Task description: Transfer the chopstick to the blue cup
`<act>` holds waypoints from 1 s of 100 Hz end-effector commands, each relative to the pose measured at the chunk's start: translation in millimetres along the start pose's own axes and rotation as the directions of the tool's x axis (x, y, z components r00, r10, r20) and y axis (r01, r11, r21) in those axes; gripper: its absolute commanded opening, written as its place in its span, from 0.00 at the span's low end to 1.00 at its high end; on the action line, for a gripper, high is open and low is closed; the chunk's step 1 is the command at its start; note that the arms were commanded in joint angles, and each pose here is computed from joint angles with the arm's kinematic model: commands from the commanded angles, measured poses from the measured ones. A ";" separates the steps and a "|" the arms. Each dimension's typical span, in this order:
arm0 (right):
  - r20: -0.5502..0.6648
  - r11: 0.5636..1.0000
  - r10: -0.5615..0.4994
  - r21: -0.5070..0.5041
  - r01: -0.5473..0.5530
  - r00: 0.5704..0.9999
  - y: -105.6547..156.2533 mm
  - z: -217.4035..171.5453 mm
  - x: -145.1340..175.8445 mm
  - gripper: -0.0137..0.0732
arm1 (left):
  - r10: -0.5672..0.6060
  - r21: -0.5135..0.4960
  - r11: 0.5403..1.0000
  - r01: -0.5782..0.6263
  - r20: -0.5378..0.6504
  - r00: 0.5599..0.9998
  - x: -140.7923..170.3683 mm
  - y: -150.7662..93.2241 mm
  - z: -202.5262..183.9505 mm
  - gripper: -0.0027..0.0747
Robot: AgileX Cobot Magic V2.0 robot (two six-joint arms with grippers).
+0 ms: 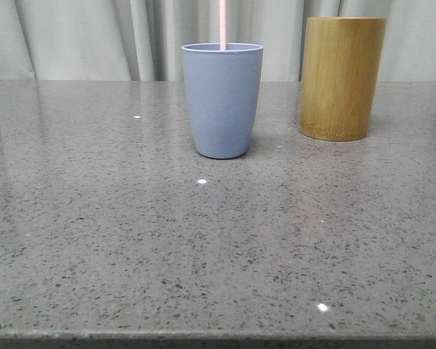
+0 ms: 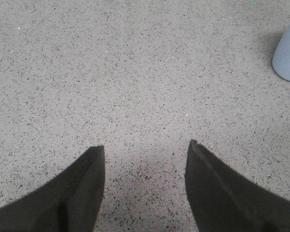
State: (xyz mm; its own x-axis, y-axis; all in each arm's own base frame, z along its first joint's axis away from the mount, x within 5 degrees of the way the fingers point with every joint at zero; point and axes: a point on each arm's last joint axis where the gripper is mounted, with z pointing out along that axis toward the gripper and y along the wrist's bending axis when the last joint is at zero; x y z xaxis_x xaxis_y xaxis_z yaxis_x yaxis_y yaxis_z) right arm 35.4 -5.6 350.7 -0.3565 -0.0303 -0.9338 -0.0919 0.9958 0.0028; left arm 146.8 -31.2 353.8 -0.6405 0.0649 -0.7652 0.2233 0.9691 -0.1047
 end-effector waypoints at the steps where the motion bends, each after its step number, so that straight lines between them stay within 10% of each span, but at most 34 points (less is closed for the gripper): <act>1: 0.065 1.000 -0.008 0.013 0.007 0.998 -0.8 -2.4 -11.1 0.33 | -0.020 0.007 1.000 0.020 0.086 0.996 -11.0 -1.4 -6.9 0.51; 22: 0.052 1.000 -0.008 0.015 0.007 0.999 -1.0 -2.4 -9.9 0.07 | -0.020 0.007 1.000 0.020 0.086 0.996 -11.0 -1.4 -6.9 0.38; 41: 0.052 1.000 -0.008 0.015 0.007 0.999 -1.0 -2.4 -9.9 0.08 | -0.020 0.007 1.000 0.020 0.088 0.996 -11.2 -1.4 -6.9 0.01; 100: 0.052 1.000 -0.008 0.015 0.007 0.999 -1.0 -2.4 -9.9 0.08 | -0.019 0.006 1.000 0.018 0.090 0.996 -11.4 -1.4 -6.9 0.01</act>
State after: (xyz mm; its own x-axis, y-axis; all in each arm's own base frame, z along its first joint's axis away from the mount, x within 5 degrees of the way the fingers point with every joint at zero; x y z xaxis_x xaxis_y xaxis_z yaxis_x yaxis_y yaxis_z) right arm 34.7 -6.2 348.7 -0.3793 -0.0297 -0.9248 -0.0863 0.9963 0.0034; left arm 146.8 -31.2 353.8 -0.6405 0.0649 -0.7652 0.2233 0.9691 -0.1047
